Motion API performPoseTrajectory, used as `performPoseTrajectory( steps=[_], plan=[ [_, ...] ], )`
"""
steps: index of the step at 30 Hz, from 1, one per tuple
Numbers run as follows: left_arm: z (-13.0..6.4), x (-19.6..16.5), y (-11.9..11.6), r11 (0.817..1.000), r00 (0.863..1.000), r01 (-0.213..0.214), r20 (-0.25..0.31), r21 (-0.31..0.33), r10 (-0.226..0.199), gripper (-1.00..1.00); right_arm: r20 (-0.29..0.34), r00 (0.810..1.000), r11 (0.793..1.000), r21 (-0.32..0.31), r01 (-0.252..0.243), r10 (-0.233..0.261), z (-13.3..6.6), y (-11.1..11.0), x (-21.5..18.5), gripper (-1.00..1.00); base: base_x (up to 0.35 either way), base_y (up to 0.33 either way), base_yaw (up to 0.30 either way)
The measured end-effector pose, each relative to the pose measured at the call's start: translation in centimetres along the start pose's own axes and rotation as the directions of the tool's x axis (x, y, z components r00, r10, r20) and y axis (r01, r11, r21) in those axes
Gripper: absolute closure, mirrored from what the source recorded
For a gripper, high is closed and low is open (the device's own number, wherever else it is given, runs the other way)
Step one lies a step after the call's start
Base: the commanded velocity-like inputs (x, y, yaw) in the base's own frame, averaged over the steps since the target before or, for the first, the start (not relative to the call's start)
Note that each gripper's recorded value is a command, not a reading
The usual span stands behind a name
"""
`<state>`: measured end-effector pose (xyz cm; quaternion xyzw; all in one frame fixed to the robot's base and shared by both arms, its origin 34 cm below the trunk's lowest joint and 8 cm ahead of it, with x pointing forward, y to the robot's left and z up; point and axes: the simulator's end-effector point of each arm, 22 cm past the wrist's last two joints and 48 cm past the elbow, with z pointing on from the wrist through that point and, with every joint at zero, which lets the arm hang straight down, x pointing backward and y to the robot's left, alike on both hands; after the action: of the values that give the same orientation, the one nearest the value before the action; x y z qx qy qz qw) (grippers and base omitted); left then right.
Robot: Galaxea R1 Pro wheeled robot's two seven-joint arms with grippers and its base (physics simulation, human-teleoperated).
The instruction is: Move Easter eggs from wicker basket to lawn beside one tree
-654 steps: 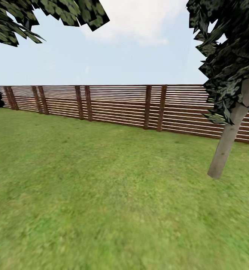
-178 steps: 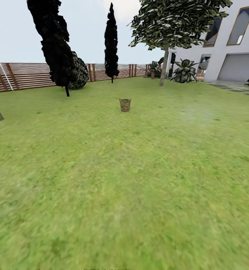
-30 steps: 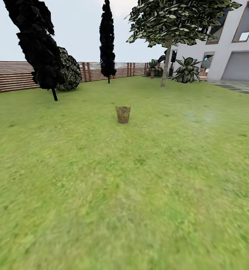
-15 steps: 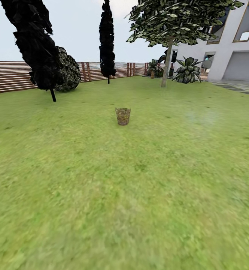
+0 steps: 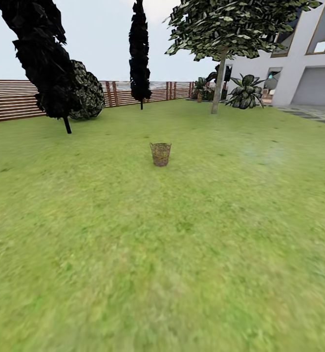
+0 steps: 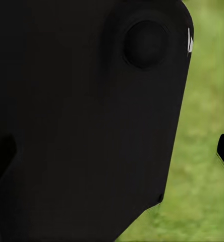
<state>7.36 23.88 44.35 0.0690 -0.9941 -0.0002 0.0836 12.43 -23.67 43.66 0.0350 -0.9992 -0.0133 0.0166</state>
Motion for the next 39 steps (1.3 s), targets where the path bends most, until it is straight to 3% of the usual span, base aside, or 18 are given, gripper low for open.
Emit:
performPoseTrajectory(
  steps=[8, 15, 39],
  plan=[
    [0.0, -1.2, 0.1, 1.0, 1.0, 0.009, 0.027, 0.0, -0.009, -1.0, 0.002, 1.0, 1.0, 0.0, -0.001, 0.001, 0.0, 0.0, -0.1, -1.0, 0.335, 0.0, 0.0],
    [-0.3, -5.8, 2.2, 1.0, 0.993, 0.013, 0.117, -0.025, -0.01, -1.0, 0.003, 1.0, 1.0, -0.001, -0.001, 0.001, 0.0, 0.1, -0.1, -1.0, 0.337, 0.0, 0.0],
    [-0.3, -5.5, 2.0, 1.0, 0.994, 0.016, 0.11, -0.023, -0.014, -1.0, 0.006, 1.0, 1.0, 0.003, -0.003, 0.003, 0.0, -0.4, -0.3, -1.0, 0.319, 0.0, 0.0]
  ],
)
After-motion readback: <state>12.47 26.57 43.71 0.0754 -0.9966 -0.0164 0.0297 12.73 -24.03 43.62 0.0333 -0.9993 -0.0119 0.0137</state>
